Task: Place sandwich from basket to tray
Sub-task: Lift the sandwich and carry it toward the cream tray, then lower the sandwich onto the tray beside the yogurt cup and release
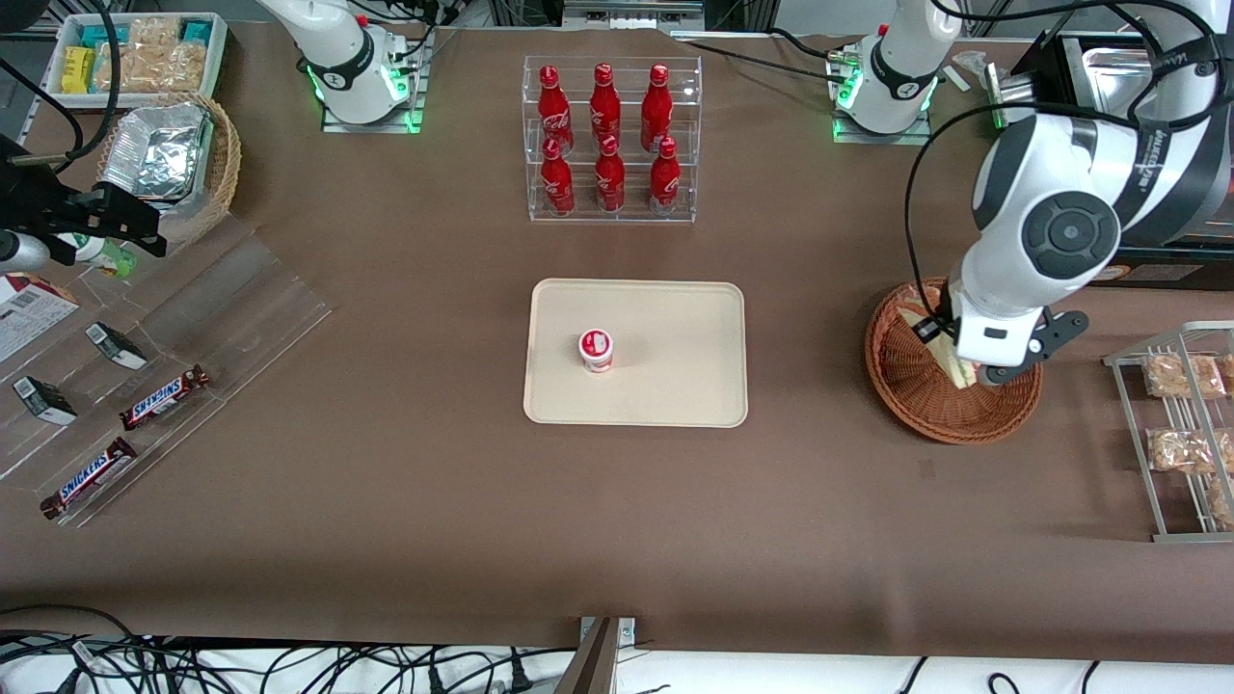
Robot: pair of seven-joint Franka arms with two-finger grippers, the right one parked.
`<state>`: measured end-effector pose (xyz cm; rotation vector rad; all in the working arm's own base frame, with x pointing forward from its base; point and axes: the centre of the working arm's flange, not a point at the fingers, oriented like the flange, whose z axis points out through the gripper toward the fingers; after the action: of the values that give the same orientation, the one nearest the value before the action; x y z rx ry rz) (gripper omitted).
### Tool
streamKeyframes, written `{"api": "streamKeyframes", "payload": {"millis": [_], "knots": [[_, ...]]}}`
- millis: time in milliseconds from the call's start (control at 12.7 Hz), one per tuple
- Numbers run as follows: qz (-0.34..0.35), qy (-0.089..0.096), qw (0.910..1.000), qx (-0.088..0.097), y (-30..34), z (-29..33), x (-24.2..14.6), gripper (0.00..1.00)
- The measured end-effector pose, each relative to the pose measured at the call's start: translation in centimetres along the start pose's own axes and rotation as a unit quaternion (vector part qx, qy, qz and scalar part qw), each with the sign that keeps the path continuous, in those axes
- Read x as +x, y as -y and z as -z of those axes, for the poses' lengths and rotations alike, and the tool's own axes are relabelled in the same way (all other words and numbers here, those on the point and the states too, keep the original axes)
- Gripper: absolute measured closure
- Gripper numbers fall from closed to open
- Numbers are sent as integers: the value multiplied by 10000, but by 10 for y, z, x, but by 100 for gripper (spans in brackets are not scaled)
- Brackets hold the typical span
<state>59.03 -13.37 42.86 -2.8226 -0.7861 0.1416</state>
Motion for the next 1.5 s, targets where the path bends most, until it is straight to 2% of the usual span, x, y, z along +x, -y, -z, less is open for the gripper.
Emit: {"api": "streamKeyframes", "payload": {"millis": [237, 474, 632, 868, 1026, 1184, 1500], "knots": [[-676, -105, 9974, -210, -45, 26, -48, 80], [-1204, -88, 9918, -419, -80, 41, -91, 80], [-1709, -141, 9834, -594, -104, 46, -114, 80], [-2223, -289, 9689, -1045, -151, 35, -151, 80], [-2426, -248, 9619, -1236, -181, 9, -168, 80], [-2526, -277, 9602, -1155, -195, -17, -169, 80], [-2387, -346, 9662, -907, -214, -61, -173, 81]]}}
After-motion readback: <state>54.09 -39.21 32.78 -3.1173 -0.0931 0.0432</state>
